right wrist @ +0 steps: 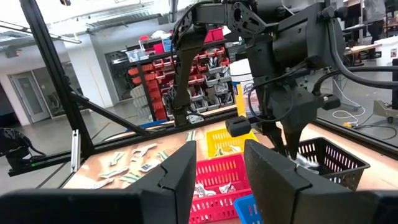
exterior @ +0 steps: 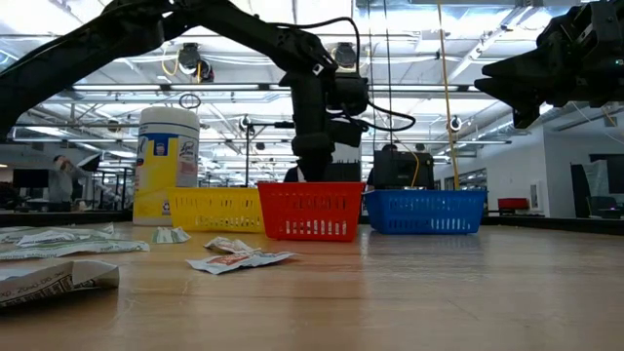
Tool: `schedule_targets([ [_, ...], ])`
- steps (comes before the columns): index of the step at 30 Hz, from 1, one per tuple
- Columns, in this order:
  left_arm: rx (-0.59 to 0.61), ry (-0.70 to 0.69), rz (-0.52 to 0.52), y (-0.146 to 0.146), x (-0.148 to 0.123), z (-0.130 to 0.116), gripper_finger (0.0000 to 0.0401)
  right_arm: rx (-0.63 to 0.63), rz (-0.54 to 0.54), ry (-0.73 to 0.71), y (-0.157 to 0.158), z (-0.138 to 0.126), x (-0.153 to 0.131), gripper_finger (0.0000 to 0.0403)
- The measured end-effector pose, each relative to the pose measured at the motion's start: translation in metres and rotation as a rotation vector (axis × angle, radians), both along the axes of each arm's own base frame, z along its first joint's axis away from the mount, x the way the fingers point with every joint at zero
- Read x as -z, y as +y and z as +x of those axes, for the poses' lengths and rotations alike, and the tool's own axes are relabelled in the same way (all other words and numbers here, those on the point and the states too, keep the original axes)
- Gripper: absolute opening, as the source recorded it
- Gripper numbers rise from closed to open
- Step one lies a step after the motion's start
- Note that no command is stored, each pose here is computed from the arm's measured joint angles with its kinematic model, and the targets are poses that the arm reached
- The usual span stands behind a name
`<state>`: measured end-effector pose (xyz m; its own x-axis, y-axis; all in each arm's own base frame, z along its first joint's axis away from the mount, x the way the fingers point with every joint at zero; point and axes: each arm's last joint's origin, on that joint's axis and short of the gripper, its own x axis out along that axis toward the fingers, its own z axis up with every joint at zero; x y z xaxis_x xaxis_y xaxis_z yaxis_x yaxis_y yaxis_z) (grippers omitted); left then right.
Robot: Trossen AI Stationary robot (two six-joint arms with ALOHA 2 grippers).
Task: Pick & Place First Aid Supplies
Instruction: Put the towelette pack into the black bin
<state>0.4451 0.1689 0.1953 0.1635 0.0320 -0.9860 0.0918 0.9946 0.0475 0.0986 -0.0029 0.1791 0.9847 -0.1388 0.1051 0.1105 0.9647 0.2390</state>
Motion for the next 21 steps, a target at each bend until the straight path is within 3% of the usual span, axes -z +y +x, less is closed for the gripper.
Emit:
schedule_targets([
  [9,-0.045,0.003,0.052,0.0,-0.013,-0.005,0.0171,0.0,0.0,0.0,0.0,0.0,0.0,0.013],
  [14,-0.067,-0.015,0.042,-0.004,-0.035,-0.013,0.0194,0.0,0.0,0.0,0.0,0.0,0.0,0.013],
  [21,-0.164,0.088,-0.078,-0.013,-0.045,-0.03,0.0202,0.0,0.0,0.0,0.0,0.0,0.0,0.013],
])
